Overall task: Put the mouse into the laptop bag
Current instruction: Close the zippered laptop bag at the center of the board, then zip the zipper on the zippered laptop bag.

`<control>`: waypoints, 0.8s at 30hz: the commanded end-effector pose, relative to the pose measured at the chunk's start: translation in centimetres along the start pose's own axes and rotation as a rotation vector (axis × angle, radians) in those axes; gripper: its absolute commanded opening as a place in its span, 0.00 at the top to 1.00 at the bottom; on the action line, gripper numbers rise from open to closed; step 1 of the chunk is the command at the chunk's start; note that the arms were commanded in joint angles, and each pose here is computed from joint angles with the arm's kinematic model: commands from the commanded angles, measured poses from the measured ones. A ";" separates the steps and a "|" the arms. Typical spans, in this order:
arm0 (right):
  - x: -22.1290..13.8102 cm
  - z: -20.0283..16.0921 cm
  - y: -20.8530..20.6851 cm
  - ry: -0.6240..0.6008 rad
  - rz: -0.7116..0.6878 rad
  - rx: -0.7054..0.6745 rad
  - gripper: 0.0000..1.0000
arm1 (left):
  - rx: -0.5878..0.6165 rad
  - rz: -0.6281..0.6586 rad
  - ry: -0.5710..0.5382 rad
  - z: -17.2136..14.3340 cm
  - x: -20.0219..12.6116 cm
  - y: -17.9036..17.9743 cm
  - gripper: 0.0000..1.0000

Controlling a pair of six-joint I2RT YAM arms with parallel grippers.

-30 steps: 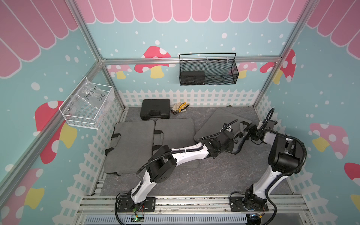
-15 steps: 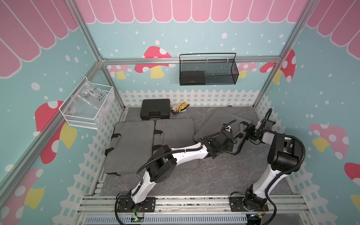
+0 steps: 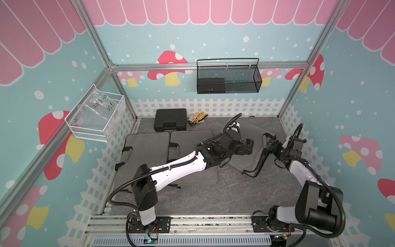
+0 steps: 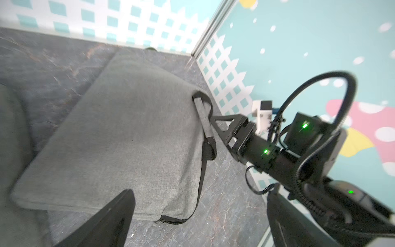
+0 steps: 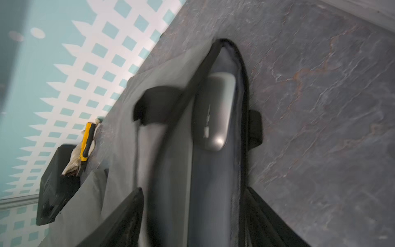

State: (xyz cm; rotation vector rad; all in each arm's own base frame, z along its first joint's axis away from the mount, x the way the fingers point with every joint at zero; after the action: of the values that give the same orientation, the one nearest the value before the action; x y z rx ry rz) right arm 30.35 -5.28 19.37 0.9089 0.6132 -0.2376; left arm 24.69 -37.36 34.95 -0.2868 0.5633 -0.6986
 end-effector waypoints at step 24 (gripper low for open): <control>-1.6 -18.5 4.4 0.320 0.060 -0.368 0.15 | -0.049 0.122 -0.035 -1.9 -13.3 5.2 0.01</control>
State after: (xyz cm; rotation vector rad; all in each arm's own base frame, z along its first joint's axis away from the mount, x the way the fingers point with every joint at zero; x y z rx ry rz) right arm 23.68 11.51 14.50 0.6014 0.9212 0.0842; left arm 18.11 -25.12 36.30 -0.2955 0.5676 -0.5765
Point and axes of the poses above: each gripper's point midway between its finger pads, its own x axis out along the fingers, its own y axis along the line the jaws close on, z = x × y, the point moved 9 cm from there along -x, back along the fingers, and after that the axes turned 10 degrees about x, right-handed, at the moved point
